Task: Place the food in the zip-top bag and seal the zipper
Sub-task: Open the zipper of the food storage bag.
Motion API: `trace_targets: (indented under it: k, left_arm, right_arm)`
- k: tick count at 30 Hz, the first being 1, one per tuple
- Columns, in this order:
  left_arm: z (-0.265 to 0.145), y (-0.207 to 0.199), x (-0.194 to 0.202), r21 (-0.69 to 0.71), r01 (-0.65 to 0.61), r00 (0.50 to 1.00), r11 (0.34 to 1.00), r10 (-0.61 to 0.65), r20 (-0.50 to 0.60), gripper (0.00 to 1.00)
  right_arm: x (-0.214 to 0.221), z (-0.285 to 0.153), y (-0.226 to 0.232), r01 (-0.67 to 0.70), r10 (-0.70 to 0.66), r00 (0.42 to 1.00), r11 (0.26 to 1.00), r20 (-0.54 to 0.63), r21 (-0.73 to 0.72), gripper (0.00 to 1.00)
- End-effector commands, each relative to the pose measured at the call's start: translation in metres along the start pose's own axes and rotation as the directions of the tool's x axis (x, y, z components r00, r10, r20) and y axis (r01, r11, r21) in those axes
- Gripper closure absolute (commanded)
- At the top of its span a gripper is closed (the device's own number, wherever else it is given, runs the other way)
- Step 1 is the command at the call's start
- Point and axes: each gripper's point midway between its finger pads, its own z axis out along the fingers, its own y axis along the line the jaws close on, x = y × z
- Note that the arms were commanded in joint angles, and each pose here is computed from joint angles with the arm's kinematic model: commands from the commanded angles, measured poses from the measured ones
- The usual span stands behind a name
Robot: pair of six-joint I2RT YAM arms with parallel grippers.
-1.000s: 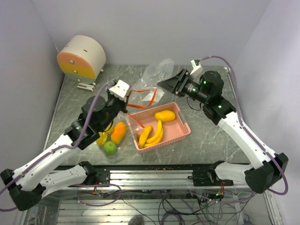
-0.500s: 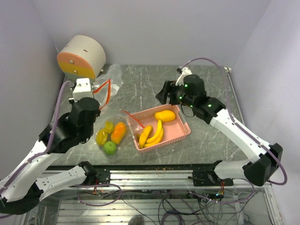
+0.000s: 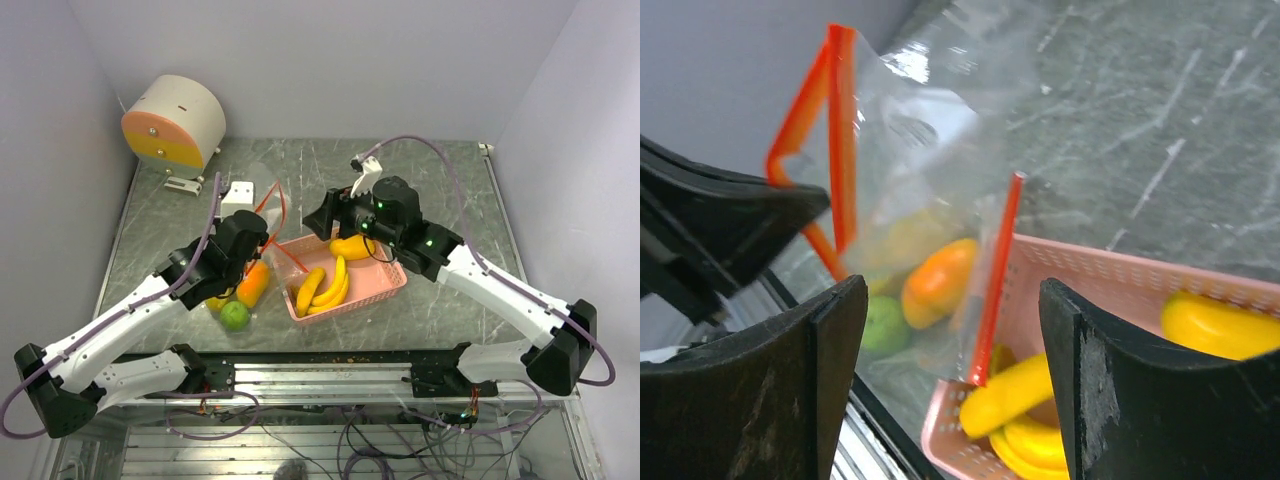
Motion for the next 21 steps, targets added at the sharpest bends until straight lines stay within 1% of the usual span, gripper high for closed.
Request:
trace_targets:
  k: [1, 5, 8, 13, 15, 18, 21]
  left_arm:
    - [0.002, -0.041, -0.024, 0.177, 0.164, 0.981, 0.970, -0.180, 0.076, 0.93]
    - [0.007, -0.046, -0.021, 0.180, 0.173, 0.980, 0.968, -0.187, 0.066, 0.93]
    - [0.010, -0.050, -0.017, 0.185, 0.170, 0.981, 0.968, -0.183, 0.058, 0.93]
    - [0.014, -0.050, -0.014, 0.174, 0.158, 0.983, 0.972, -0.171, 0.061, 0.93]
    - [0.015, -0.047, -0.014, 0.157, 0.151, 0.984, 0.976, -0.163, 0.066, 0.93]
    - [0.016, -0.039, -0.013, 0.121, 0.143, 0.985, 0.982, -0.152, 0.076, 0.93]
    - [0.016, -0.037, -0.014, 0.111, 0.141, 0.985, 0.984, -0.150, 0.081, 0.93]
  right_arm:
    - [-0.013, 0.013, 0.024, -0.045, 0.055, 0.993, 0.994, 0.100, -0.100, 0.31]
    - [-0.002, 0.036, 0.033, -0.052, 0.060, 0.996, 0.991, 0.065, -0.122, 0.32]
    - [0.001, 0.040, 0.047, -0.050, 0.061, 0.996, 0.986, 0.065, -0.159, 0.32]
    - [-0.001, 0.032, 0.056, -0.044, 0.060, 0.993, 0.987, 0.097, -0.156, 0.33]
    - [0.000, 0.025, 0.053, -0.051, 0.065, 0.992, 0.991, 0.108, -0.125, 0.36]
    - [0.003, 0.018, 0.051, -0.047, 0.055, 0.993, 0.996, 0.107, -0.078, 0.37]
    - [0.006, 0.017, 0.056, -0.048, 0.056, 0.993, 0.996, 0.105, -0.082, 0.37]
